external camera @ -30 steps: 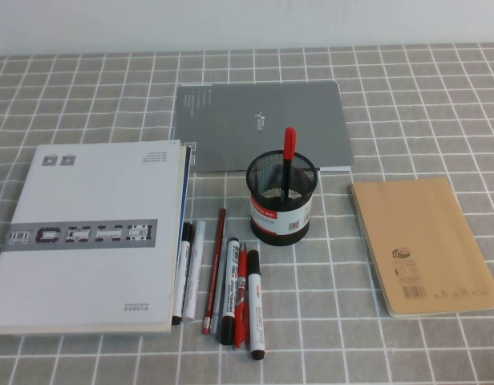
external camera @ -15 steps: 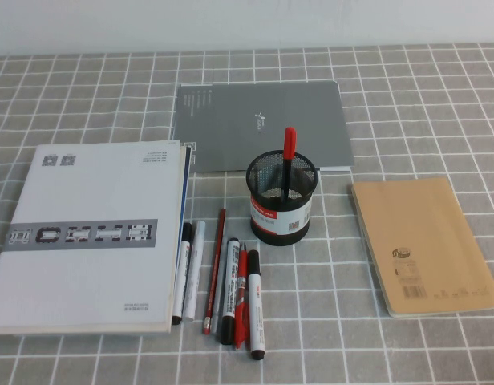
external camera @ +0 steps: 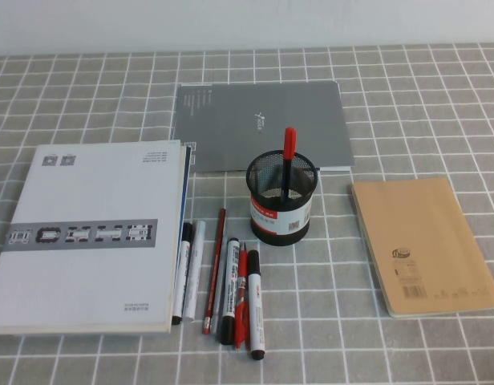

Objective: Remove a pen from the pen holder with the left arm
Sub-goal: 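Take a marker out of the pen holder and lay it on the table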

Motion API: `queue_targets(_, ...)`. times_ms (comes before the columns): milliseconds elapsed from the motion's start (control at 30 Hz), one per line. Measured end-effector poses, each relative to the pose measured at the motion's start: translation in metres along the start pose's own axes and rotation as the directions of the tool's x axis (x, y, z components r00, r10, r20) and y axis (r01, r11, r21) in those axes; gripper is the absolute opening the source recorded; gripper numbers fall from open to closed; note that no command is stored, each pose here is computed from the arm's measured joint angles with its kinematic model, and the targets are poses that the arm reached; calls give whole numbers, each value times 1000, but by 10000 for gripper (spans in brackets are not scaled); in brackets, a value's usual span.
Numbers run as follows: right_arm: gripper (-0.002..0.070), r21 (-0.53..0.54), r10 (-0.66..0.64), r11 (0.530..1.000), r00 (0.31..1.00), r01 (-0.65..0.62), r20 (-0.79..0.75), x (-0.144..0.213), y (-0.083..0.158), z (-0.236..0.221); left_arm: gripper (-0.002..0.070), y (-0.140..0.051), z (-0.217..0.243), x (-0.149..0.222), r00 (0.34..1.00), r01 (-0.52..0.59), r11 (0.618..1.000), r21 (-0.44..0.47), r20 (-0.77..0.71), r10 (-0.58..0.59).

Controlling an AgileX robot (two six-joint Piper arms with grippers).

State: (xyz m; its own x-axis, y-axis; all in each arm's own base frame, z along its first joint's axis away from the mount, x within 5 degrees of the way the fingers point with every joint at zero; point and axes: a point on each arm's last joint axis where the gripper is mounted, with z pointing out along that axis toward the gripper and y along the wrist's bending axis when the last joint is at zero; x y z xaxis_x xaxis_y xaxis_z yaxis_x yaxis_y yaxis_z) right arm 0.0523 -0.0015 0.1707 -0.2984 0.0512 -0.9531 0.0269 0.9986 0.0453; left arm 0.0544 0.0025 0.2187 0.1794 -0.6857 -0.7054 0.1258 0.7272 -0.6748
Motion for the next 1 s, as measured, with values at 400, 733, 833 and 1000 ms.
queue_targets(400, -13, 0, 0, 1000, 1000, 0, 0, 0, 0, 0, -3, 1, 0, 1, 999, -50, 999, -5, -14, 50)
queue_targets(733, -13, 0, 0, 1000, 1000, 0, 0, 0, 0, 0, -4, 2, 0, 3, 998, -54, 998, -15, -30, 53)
queue_targets(833, -13, 0, 0, 1000, 1000, 0, 0, 0, 0, 0, -4, 2, 0, 4, 997, -56, 998, -25, -44, 55)
queue_targets(1000, -13, 0, 0, 1000, 1000, 0, 0, 0, 0, 0, -3, 4, 0, 7, 996, -59, 997, -45, -75, 56)
